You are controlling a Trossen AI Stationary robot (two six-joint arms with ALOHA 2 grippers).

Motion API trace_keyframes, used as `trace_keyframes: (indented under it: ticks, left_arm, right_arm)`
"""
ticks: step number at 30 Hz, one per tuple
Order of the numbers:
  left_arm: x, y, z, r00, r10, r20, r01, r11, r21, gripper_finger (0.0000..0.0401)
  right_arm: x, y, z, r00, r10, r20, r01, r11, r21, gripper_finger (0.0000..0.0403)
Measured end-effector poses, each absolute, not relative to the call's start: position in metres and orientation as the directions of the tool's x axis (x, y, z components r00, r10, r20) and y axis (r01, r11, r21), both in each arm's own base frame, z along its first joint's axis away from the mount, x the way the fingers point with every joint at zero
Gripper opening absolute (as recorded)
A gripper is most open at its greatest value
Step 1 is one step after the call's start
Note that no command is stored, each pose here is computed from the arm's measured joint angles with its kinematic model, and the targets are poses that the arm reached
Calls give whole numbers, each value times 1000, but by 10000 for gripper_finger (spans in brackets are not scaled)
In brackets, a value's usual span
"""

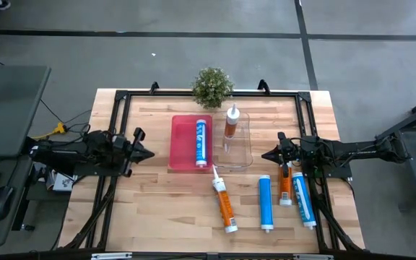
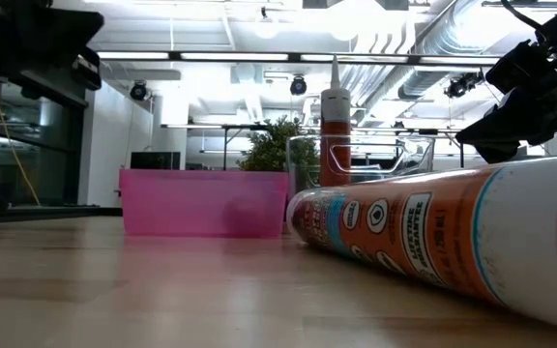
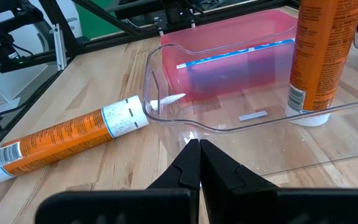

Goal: Pick & place silicon tubes, Sealant and Lysol wipes
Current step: Put the left orange sealant into the transparent bin

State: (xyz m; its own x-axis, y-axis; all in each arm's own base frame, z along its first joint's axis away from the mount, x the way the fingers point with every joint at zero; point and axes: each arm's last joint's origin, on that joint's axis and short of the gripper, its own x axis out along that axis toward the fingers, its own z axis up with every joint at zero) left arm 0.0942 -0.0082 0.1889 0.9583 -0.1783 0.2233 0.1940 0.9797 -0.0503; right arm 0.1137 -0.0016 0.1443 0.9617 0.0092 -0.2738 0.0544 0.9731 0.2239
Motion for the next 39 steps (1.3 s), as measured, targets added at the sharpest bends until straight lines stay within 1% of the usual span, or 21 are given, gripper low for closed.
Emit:
trace_keyframes:
  ticks: [6, 13, 21, 39]
  left_arm:
    - [95, -6, 187, 971, -118, 206, 134, 989, -63, 0]
    - [96, -7, 180, 983, -136, 125, 146, 987, -71, 0]
    - [95, -6, 183, 985, -117, 128, 124, 991, -47, 0]
    - [95, -6, 182, 989, -106, 105, 112, 992, -50, 0]
  right_arm:
    - [114, -2, 144, 962, 9, -274, 54, 973, 224, 1]
    - [114, -2, 144, 962, 9, -274, 54, 973, 224, 1]
    - [114, -2, 144, 962, 9, -273, 54, 973, 224, 1]
    - [114, -2, 144, 962, 9, -274, 55, 973, 224, 1]
